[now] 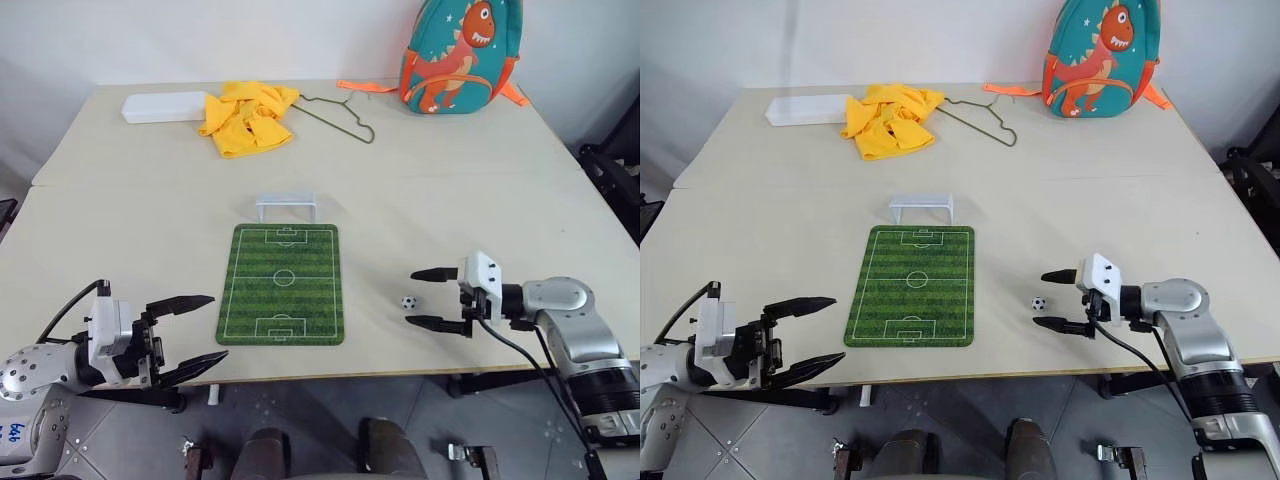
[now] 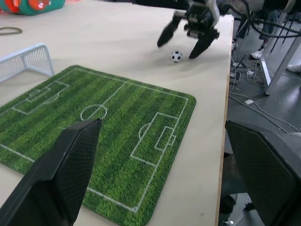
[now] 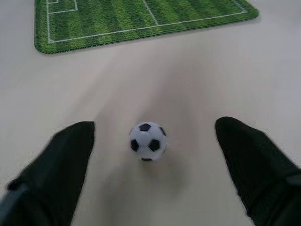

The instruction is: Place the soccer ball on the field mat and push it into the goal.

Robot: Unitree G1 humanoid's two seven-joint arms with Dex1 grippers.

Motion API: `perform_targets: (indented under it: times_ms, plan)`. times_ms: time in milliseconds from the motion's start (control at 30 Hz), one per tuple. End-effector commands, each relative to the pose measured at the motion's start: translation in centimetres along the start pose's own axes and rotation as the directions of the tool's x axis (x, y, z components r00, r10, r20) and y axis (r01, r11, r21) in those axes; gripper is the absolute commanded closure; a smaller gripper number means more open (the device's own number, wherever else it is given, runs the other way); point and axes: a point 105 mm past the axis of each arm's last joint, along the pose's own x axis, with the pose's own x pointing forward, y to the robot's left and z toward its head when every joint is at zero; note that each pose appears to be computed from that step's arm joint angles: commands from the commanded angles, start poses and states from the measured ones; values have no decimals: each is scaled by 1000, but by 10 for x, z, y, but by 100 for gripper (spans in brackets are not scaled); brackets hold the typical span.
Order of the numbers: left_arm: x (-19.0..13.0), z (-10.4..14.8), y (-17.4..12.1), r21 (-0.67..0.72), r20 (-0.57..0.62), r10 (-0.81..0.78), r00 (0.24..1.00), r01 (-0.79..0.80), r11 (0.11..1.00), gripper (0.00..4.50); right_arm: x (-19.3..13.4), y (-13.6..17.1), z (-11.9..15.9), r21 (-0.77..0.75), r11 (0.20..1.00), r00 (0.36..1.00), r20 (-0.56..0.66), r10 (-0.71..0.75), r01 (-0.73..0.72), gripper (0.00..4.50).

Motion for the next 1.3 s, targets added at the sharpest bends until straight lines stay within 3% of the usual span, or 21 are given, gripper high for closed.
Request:
perform_targets:
  times_ms: [33,233,333,433,567,700,867,1033,1300]
  plan:
    - [-2,9,-2,39,9,-6,1000,6,999,0,4,-1,5,-32,999,1000,16,5,-4,165]
    - [-2,10,-2,45,8,-4,1000,4,999,0,12,-2,5,-27,1000,999,39,11,-10,366]
    - [-5,9,-2,58,3,3,1000,-3,998,0,13,-1,13,-53,998,996,83,34,-30,366]
    - [-12,5,-2,66,-3,29,1000,-28,997,0,26,10,47,-99,986,964,219,150,-131,366]
    - [-21,-6,-5,46,-38,52,998,-50,998,0,67,36,85,-169,944,905,277,322,-285,366]
    - [-31,-15,-12,13,-57,104,993,-103,995,0,113,69,104,-211,886,847,267,459,-414,366]
    - [-34,-17,-23,-14,-60,150,987,-151,988,0,144,90,97,-216,859,841,198,504,-464,366]
    - [-35,-16,-30,-30,-61,169,984,-171,985,0,162,99,100,-214,863,842,207,498,-457,366]
    - [-40,-16,-33,-33,-73,204,976,-206,978,0,178,92,95,-192,890,877,178,446,-414,366]
